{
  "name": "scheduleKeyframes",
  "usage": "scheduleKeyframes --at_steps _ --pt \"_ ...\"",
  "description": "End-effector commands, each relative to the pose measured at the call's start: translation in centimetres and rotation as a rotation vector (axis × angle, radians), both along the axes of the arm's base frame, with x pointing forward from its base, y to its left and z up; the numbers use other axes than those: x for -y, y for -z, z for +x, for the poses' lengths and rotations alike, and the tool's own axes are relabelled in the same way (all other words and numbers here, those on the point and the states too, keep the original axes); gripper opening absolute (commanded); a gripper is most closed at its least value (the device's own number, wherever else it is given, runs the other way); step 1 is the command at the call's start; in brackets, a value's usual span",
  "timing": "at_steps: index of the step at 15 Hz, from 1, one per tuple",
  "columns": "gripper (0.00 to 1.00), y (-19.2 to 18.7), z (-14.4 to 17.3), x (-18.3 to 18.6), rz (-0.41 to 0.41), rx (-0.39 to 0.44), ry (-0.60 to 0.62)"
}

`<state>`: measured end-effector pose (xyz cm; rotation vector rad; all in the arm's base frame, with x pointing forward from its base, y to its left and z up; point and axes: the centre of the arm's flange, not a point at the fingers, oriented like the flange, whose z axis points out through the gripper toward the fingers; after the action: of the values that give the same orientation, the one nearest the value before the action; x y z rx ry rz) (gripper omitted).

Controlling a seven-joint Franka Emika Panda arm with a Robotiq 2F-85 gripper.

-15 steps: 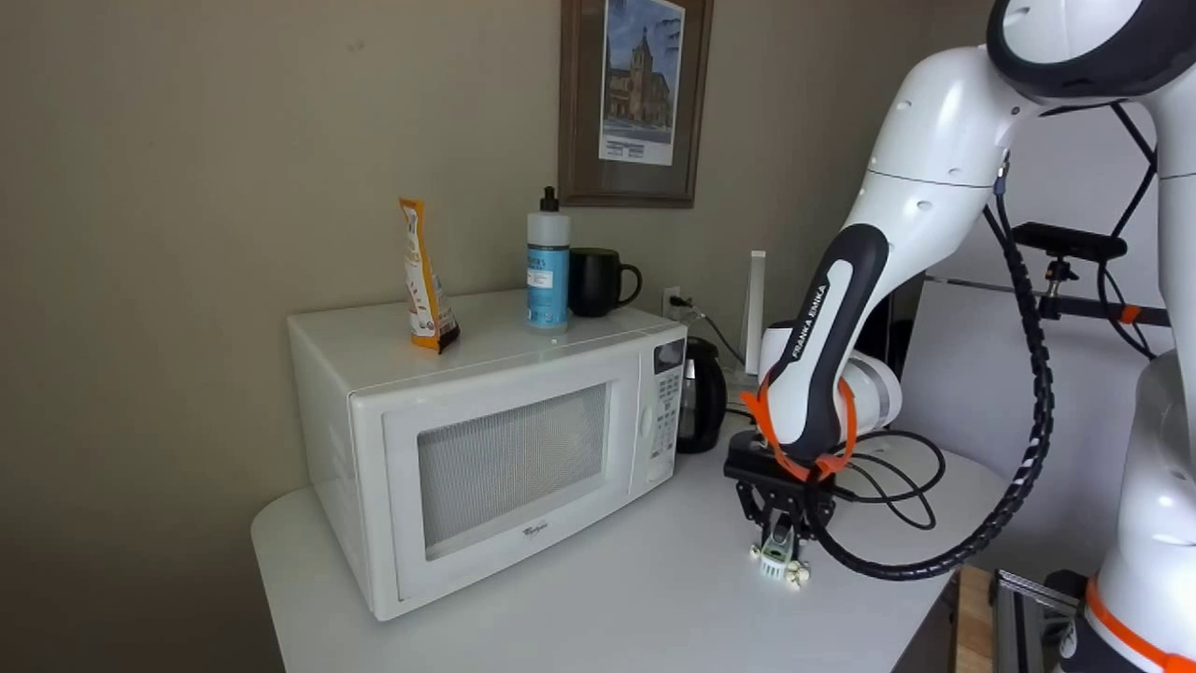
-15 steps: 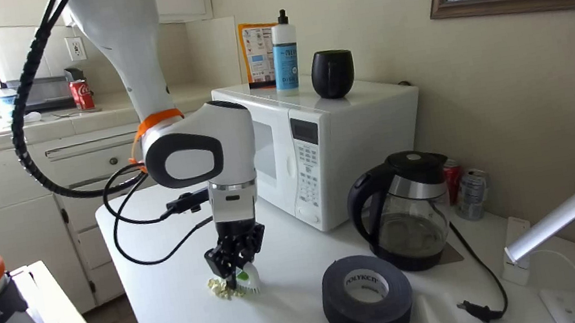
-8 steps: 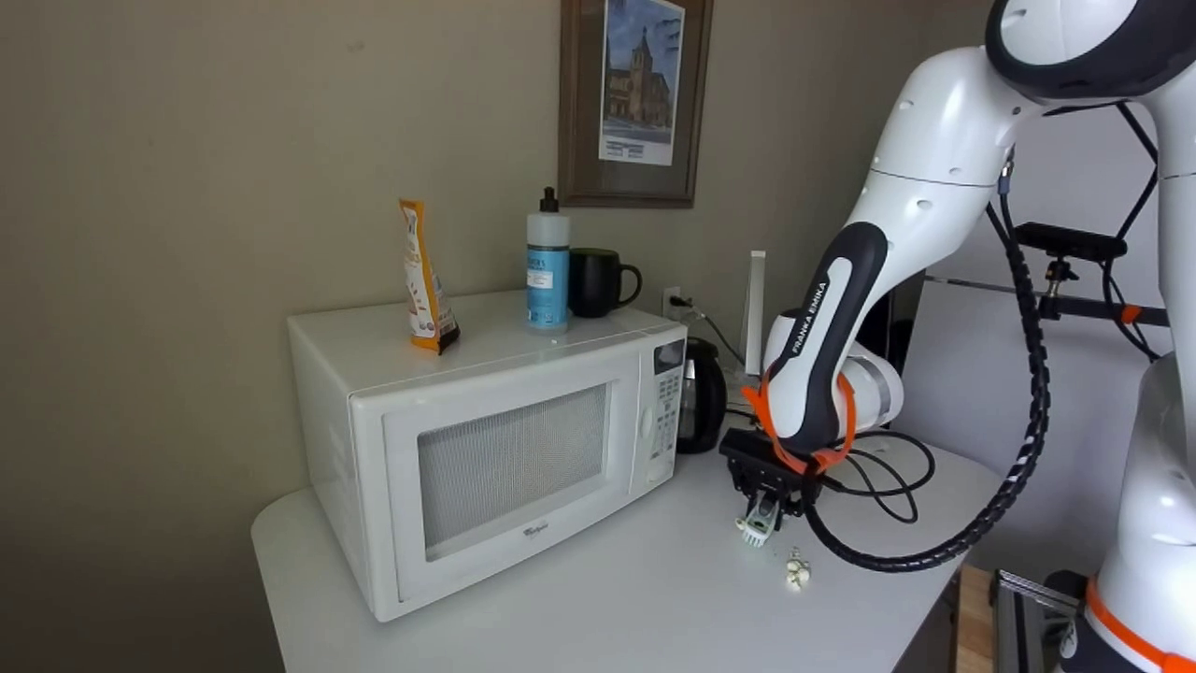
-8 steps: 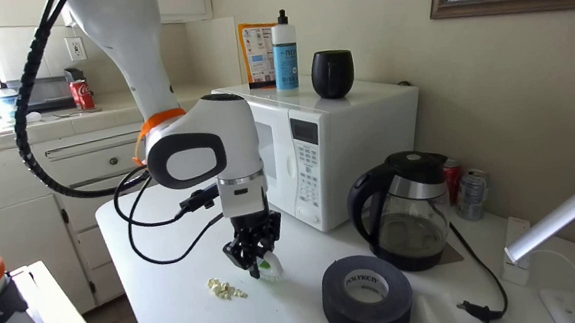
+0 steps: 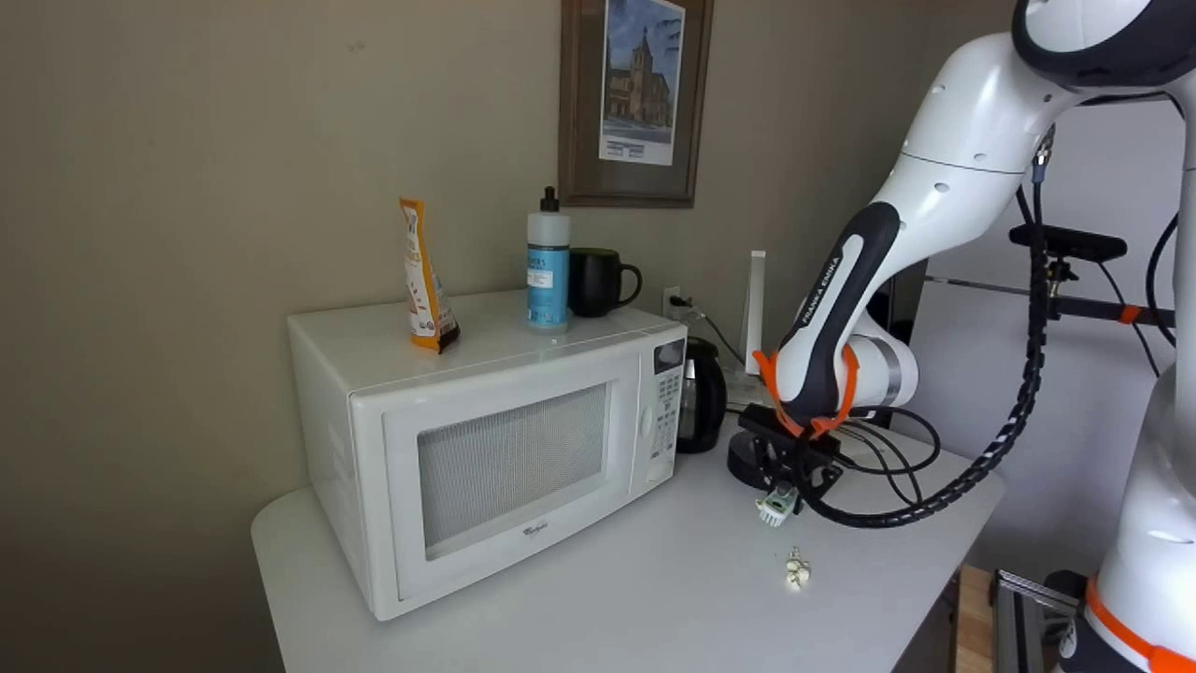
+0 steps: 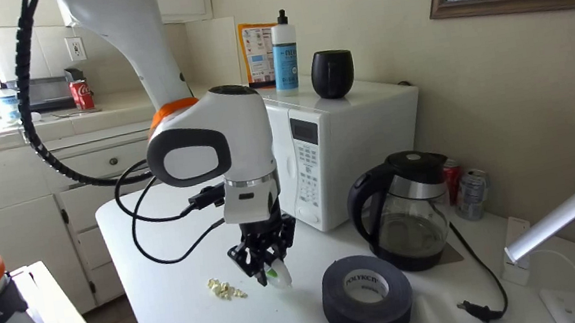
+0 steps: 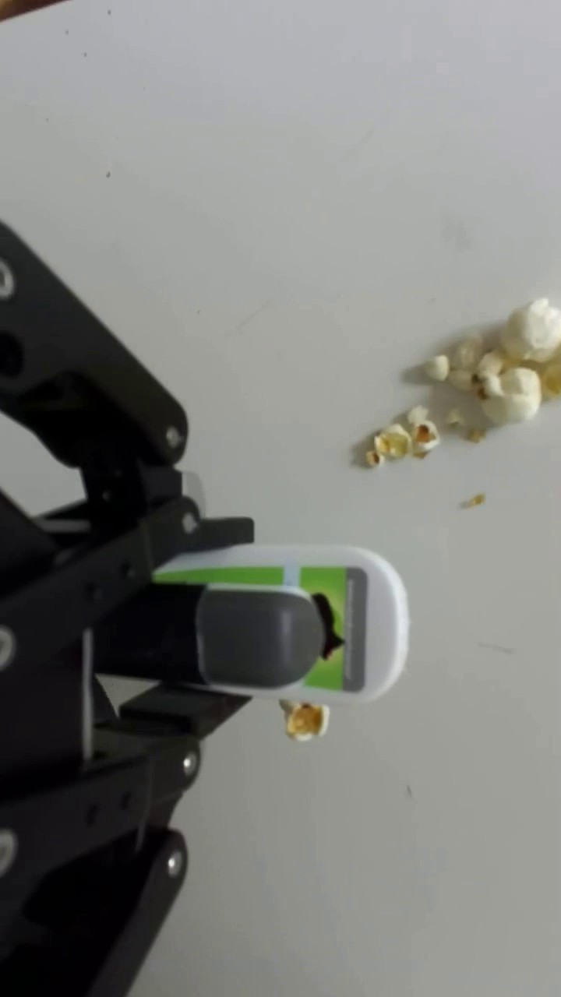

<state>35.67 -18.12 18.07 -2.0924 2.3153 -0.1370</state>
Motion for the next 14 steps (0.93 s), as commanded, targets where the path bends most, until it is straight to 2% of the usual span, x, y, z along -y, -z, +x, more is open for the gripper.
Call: scheduleKeyframes --at_steps 1,3,7,14 --pt "0.18 -0.6 -2.5 3.2 0.111 -0.067 0.042" --pt "0.18 -0.7 -3.7 4.8 0.144 -0.096 0.089" --pt "0.18 -0.5 -4.3 7.6 0.151 -0.084 0.189" --pt "0.18 0.5 -2.4 9.9 0.157 -0.055 0.310"
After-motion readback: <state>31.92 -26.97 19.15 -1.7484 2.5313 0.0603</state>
